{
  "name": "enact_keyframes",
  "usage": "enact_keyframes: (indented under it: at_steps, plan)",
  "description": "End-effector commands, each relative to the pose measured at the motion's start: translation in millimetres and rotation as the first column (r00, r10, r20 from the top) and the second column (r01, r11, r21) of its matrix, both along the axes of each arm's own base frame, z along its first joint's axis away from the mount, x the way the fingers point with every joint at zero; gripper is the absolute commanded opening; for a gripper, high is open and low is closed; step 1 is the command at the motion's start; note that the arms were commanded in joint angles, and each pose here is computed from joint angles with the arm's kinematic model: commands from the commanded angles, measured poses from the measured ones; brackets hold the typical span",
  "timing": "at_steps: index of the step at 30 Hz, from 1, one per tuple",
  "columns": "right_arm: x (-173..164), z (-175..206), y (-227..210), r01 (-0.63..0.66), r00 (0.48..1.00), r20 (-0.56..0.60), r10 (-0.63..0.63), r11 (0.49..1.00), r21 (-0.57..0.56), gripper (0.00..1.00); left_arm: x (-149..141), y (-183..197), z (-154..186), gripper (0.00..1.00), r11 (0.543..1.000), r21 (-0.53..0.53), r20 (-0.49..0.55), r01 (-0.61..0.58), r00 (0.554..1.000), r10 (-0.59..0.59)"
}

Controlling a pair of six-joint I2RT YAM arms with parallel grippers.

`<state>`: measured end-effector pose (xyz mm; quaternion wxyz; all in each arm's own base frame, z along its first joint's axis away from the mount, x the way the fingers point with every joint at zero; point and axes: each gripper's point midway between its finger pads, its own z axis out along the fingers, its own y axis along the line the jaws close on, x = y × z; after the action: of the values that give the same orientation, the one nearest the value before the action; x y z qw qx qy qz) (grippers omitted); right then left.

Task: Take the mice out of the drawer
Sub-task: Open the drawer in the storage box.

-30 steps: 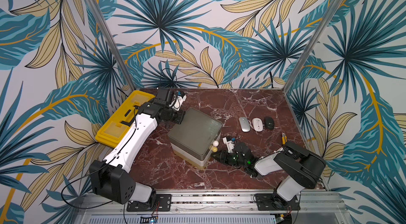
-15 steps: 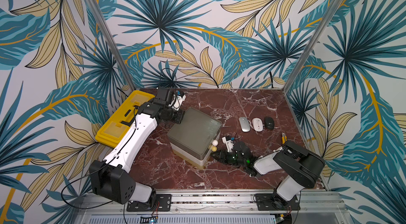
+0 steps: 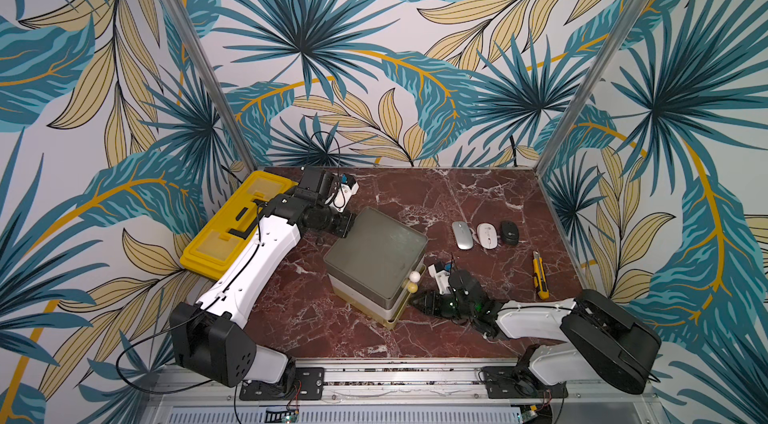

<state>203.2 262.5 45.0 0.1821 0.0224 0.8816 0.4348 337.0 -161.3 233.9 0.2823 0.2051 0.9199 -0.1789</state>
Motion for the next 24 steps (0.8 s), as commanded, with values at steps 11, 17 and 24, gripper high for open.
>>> enact_keyframes:
  at_steps: [11,17,24]
  plan:
    - [-23,-9,-35,0.012,1.000,-0.010,-0.013,0.992,-0.127,0.25,-10,2,-8,0.00,1.000,0.010,-0.057,-0.013,0.998,0.013]
    - [-36,-4,-56,0.021,1.000,-0.008,-0.023,0.982,-0.189,0.25,-9,6,-9,0.00,0.999,0.032,-0.054,-0.025,0.998,0.027]
    - [-57,-7,-73,0.001,0.999,-0.034,-0.008,0.978,-0.208,0.26,-5,10,-9,0.00,0.998,0.038,-0.048,-0.044,0.998,0.046]
